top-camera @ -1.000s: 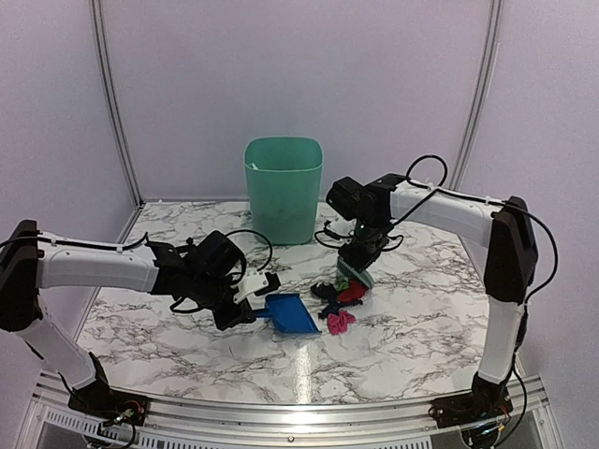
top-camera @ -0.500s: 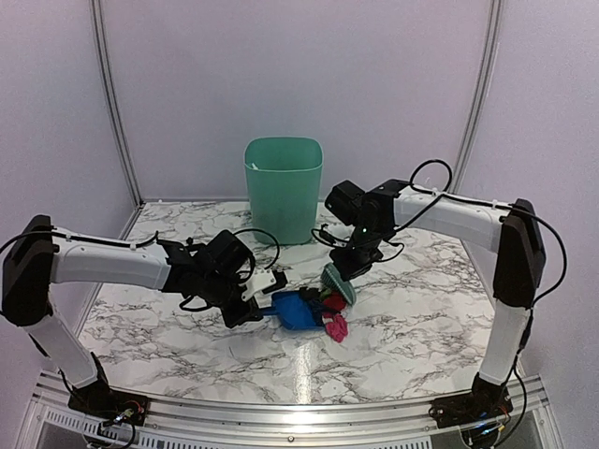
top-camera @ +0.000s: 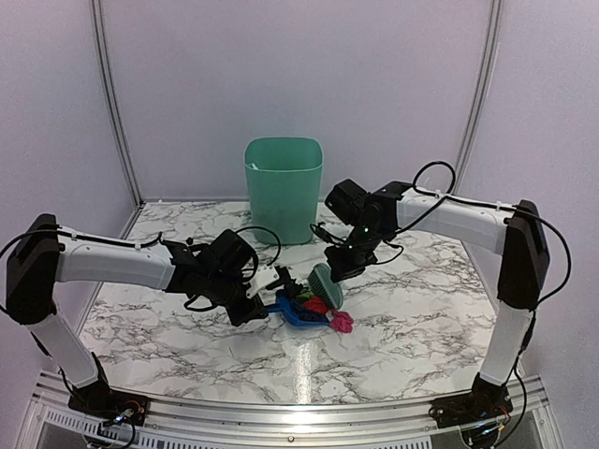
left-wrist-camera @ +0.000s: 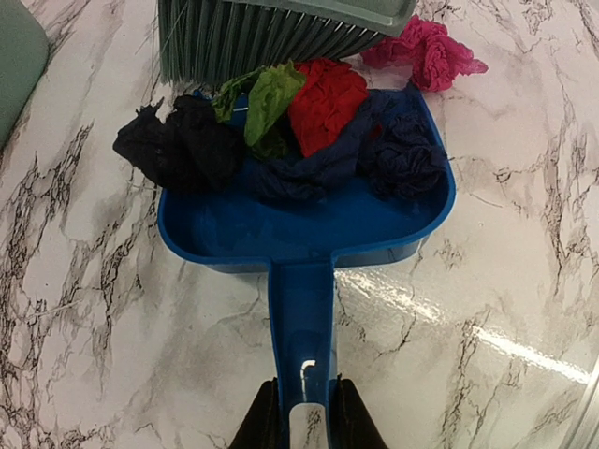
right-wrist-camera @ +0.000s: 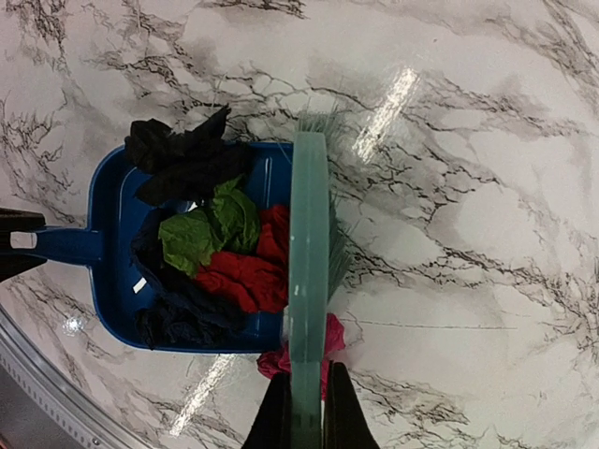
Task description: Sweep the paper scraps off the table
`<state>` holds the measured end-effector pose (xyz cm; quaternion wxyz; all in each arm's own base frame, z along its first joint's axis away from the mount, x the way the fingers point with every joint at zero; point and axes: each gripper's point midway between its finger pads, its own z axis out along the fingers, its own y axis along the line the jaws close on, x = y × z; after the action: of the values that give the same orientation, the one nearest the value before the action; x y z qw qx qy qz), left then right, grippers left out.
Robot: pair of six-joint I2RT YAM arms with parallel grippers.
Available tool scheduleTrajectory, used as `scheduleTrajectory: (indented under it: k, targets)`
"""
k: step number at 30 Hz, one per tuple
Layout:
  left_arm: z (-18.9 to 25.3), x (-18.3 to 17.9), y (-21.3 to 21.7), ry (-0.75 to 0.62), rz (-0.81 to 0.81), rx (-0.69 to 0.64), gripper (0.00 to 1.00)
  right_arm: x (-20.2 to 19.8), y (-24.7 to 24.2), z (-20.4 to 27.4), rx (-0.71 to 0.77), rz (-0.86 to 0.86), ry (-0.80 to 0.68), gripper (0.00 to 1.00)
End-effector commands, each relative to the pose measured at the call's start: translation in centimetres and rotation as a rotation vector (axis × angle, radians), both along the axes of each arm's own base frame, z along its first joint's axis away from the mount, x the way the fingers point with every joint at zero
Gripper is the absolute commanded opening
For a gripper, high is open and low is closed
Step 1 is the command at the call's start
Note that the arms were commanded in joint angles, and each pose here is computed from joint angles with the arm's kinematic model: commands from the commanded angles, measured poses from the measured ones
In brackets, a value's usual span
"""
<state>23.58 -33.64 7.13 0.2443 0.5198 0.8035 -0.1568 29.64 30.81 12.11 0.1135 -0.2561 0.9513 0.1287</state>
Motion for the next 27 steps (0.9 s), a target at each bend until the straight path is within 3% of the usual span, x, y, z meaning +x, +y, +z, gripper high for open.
scheduleTrajectory:
  k: [1, 11, 27]
  targets:
    - [0.9, 0.7, -0.2, -0.034, 0.029, -0.015, 0.0, -0.9, 1.2, 0.9, 0.038, 0.029, 0.002, 0.0]
    - [3.7, 1.7, 1.2, -0.104, 0.087, -0.048, 0.0, -0.1, 2.9, 3.6, 0.027, 0.045, -0.076, 0.0]
    - [9.6, 3.4, 2.6, -0.243, 0.179, -0.107, 0.0, 1.4, 3.6, 11.2, 0.131, 0.004, -0.231, 0.0]
